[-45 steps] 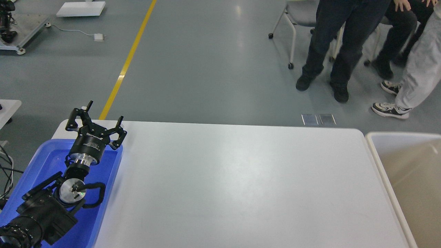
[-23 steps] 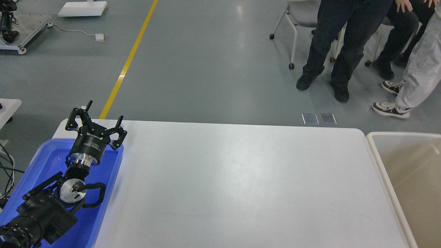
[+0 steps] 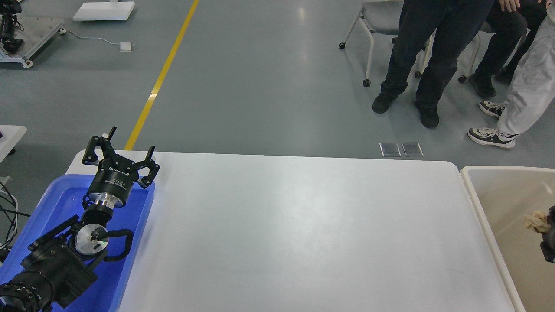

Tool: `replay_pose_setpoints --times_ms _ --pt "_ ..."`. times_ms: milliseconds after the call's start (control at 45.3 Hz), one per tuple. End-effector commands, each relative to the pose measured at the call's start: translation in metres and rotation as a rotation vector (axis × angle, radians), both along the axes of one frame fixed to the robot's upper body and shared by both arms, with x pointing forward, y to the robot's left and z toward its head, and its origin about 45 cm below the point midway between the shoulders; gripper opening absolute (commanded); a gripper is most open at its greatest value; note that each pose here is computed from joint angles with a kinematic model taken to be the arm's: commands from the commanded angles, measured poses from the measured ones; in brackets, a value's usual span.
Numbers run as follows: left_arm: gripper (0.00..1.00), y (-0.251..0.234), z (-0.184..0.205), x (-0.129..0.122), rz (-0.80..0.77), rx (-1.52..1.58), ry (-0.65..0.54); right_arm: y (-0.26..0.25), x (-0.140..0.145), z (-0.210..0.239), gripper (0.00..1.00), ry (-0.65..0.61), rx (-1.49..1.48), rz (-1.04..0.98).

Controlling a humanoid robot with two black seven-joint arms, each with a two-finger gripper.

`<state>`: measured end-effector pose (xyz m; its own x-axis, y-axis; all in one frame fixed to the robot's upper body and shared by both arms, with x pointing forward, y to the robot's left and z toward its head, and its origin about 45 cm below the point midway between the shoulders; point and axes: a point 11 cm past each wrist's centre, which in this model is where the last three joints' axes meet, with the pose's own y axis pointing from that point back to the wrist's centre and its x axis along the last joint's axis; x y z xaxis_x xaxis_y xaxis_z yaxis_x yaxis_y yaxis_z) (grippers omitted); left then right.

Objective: Tidy desktop
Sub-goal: 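Lift the item with the right gripper and carry it into the white bin, then open the right gripper to release the item inside the bin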

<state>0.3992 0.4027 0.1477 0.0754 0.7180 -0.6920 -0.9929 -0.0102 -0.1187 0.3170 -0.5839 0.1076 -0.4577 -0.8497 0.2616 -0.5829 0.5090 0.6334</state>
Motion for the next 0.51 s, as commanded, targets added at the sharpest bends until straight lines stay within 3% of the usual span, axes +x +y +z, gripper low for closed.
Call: replay_pose_setpoints --times_ms 0,485 --pt "1.00 0.000 0.000 0.000 0.000 0.000 0.000 0.030 -0.015 -0.042 0.00 0.045 0.088 -0.068" --pt "1.00 0.000 0.000 0.000 0.001 0.001 0.001 0.014 -0.027 -0.039 0.00 0.052 0.047 -0.105"
